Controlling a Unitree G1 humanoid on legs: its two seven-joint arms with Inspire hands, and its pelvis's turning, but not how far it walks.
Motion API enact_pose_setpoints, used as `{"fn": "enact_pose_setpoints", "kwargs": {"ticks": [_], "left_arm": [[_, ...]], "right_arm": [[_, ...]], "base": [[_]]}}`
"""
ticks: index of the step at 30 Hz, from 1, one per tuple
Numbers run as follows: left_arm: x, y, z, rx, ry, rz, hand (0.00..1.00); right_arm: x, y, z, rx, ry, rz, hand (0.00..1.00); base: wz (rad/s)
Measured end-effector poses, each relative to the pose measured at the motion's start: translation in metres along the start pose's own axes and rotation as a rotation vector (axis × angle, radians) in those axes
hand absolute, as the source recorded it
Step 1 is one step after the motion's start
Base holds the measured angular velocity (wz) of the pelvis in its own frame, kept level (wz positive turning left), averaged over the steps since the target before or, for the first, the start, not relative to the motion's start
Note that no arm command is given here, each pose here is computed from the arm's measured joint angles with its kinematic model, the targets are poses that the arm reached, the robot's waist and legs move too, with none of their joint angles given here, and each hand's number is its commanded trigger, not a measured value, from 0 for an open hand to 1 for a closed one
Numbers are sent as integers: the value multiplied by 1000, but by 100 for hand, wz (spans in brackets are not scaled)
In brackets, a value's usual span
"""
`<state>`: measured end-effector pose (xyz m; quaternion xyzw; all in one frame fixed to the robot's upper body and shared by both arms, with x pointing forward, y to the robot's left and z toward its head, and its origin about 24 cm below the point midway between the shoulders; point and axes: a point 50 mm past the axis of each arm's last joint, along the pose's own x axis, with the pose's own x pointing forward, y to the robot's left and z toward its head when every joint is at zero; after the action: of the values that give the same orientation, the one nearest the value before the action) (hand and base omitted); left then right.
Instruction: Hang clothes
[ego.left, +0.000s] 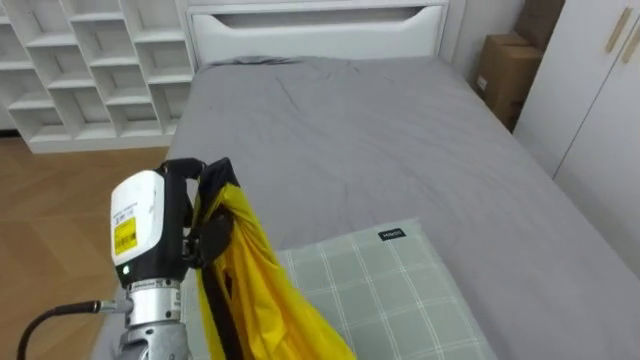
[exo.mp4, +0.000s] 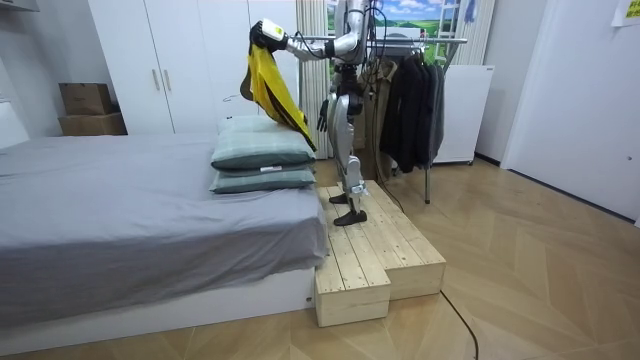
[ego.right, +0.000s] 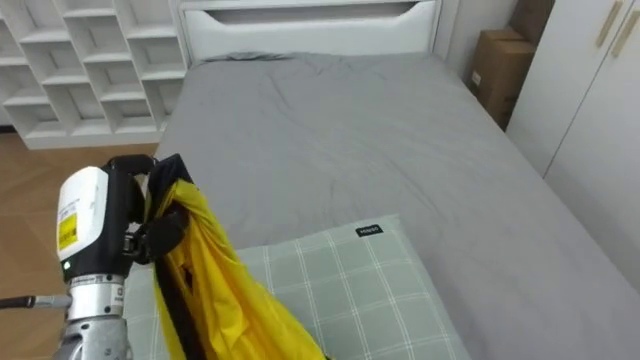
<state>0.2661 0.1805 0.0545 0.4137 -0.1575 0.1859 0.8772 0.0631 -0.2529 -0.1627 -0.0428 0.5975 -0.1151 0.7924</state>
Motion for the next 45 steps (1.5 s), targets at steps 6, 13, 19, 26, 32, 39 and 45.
{"fn": "enact_pose_setpoints", "kwargs": {"ticks": [6, 13, 19, 26, 32, 39, 45], "left_arm": [[-6, 0, -3, -15, 5, -1, 100], [-5, 2, -2, -18, -13, 3, 100], [-2, 5, 7, -11, -65, 3, 100], [-1, 4, 10, 14, -89, -27, 100], [2, 6, 26, 103, -206, -79, 100], [9, 22, 46, 102, -320, -33, 100], [10, 27, 54, 87, -376, -13, 100]], "right_arm": [[0, -3, 16, 29, -73, -44, 0], [-5, 3, 67, 53, -279, -60, 0], [-31, 19, 132, 56, -585, -15, 0], [-63, 37, 173, 36, -819, 76, 0], [-73, 47, 181, -39, -879, 163, 0], [-84, 52, 189, -62, -943, 216, 0], [-85, 51, 190, -50, -957, 216, 0]], "base": [[-1], [-1], [-3], [3], [3], [5], [3]]}}
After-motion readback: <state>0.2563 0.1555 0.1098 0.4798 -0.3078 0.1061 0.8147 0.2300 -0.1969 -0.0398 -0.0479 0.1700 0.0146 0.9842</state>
